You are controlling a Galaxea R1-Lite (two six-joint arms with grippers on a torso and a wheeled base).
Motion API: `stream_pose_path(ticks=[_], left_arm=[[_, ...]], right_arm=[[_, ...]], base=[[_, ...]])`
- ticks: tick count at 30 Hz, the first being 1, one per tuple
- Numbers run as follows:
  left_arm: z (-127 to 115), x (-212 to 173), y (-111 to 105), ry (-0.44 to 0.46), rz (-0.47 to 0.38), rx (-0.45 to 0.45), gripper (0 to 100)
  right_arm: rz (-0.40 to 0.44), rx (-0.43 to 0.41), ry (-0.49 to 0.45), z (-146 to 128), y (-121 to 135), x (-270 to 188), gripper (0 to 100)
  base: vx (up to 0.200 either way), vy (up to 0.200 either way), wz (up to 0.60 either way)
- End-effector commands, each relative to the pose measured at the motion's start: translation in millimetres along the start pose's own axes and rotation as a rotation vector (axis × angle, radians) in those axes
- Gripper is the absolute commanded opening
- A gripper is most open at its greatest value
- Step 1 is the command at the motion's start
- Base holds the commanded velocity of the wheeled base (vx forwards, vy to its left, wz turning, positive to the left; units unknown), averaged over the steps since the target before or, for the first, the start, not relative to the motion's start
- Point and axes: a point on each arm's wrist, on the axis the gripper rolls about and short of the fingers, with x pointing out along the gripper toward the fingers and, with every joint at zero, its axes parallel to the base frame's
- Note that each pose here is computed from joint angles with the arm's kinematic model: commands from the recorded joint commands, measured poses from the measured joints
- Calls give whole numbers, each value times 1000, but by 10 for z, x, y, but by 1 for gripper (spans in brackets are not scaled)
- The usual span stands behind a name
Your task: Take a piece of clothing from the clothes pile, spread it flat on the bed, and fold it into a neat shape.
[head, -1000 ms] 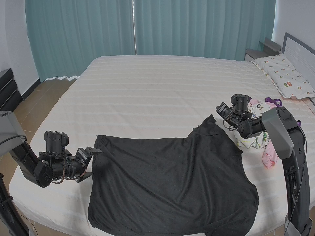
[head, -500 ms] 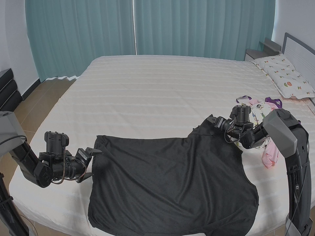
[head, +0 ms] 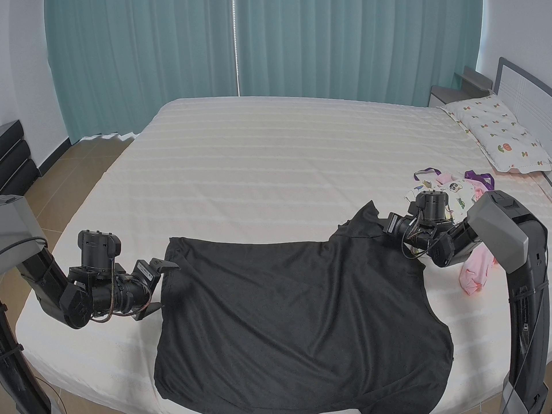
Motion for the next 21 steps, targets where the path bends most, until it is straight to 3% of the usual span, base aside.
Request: stream_pose_path(ticks=[1,11,16,17,21], left_arm=[[15,19,15,-2,5,-5,100],[24,13,16,-6,5,-8,100],[33,15,19,-7,5,-10,100],[33,15,19,-9,6,-10,100],[33,15,19,-7,5,-10,100]], right_arm=[[-8,5,-20,67,-45,-17,0],[-34,36,-78,148,-136,-35,0],[-25,61,-50,131,-140,-100,0],[-16,61,-44,123,-141,-102,100],[13,61,-24,105,-121,-119,100]], base=[[0,0,0],[0,0,0],[0,0,0],[0,0,0],[0,0,0]])
